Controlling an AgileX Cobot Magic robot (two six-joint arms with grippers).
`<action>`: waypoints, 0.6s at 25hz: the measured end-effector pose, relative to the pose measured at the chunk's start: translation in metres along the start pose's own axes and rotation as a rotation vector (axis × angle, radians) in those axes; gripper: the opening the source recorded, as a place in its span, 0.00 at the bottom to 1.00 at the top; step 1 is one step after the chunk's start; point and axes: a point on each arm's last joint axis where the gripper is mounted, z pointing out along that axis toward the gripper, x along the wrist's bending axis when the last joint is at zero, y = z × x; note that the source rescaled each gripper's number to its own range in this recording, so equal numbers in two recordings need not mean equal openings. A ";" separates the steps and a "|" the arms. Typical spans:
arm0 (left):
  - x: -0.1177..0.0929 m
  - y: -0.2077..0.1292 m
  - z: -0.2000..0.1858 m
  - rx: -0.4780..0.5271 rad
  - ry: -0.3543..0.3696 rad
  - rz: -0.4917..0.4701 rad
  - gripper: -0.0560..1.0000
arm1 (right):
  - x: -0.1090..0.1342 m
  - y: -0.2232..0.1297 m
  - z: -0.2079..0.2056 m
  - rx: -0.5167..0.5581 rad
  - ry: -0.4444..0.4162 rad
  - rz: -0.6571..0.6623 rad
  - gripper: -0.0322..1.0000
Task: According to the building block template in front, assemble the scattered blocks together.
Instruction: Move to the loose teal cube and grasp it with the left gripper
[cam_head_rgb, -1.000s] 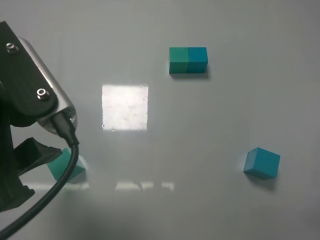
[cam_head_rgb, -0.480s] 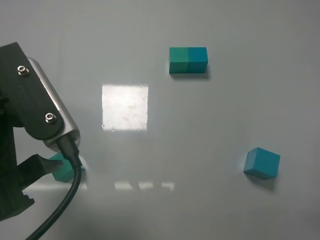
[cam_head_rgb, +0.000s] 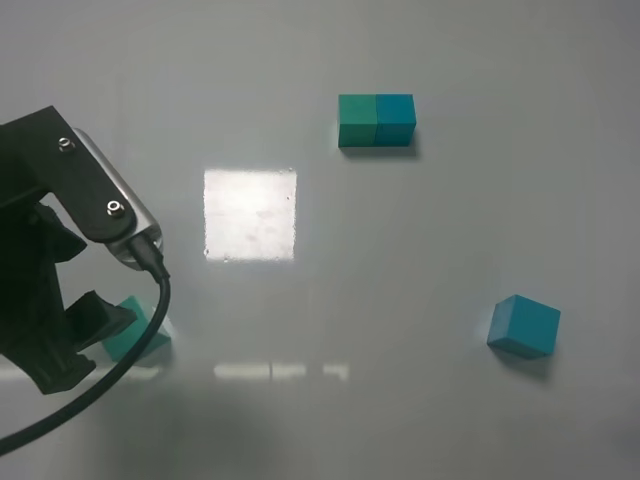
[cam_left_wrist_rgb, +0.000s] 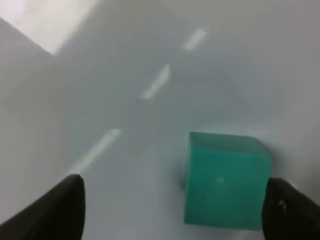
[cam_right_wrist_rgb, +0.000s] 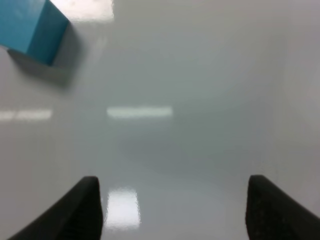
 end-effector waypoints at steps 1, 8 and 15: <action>0.001 0.000 0.001 -0.002 -0.006 -0.003 0.88 | 0.000 0.000 0.000 0.000 0.000 0.000 0.56; -0.004 0.000 0.009 0.027 -0.044 0.076 0.88 | 0.000 0.000 0.000 0.000 0.000 0.000 0.56; -0.018 0.000 0.036 0.114 -0.065 0.124 0.88 | 0.000 0.000 0.000 0.000 0.000 0.000 0.56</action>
